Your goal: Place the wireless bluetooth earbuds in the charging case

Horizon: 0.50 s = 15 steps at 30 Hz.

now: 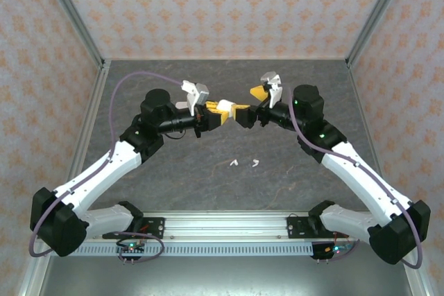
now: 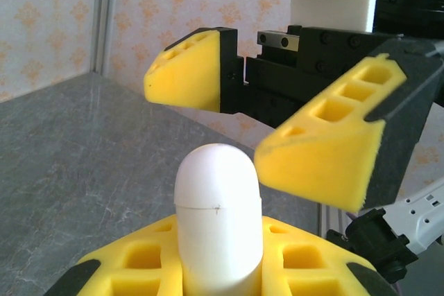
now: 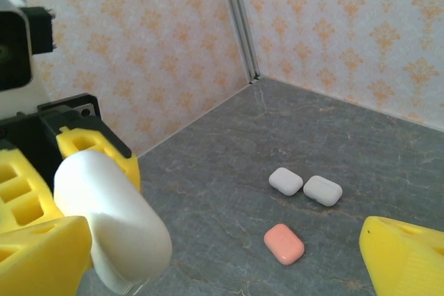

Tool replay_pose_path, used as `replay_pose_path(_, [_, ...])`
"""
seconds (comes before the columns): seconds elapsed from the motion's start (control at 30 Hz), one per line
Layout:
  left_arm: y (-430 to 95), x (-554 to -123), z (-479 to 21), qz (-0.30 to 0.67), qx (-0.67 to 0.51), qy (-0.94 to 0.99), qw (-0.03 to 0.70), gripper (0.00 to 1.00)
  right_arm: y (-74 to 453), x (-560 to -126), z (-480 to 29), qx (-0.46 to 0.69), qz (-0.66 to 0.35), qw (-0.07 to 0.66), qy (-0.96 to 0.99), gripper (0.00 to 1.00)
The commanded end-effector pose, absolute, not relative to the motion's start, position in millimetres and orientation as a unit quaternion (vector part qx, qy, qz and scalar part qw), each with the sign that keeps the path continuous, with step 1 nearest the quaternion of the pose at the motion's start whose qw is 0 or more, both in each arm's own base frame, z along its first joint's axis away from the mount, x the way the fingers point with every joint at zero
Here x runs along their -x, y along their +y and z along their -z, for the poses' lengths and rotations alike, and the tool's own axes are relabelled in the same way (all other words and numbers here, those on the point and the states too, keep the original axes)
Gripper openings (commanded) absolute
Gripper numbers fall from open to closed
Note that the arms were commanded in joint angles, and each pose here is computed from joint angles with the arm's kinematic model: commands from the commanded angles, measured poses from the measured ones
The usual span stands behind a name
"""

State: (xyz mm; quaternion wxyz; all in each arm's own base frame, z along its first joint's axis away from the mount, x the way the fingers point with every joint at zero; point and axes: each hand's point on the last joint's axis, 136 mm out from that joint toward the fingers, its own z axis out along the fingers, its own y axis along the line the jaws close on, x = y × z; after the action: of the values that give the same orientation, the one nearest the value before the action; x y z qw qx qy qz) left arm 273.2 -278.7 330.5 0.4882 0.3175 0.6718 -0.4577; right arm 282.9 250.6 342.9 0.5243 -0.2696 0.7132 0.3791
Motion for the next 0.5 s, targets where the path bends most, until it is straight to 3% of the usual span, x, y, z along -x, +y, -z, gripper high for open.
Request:
replay_pose_path(0.0, [-283.1, -270.6, -357.5, 0.456, -0.337, 0.638, 0.521, 0.02, 246.6, -295.1, -359.2, 0.249, -0.373, 0.546, 0.708, 0.98])
replay_pose_path(0.47, [-284.3, -266.8, -361.8, 0.457, -0.341, 0.633, 0.524, 0.02, 249.4, -321.8, -345.4, 0.232, -0.345, 0.522, 0.745, 0.97])
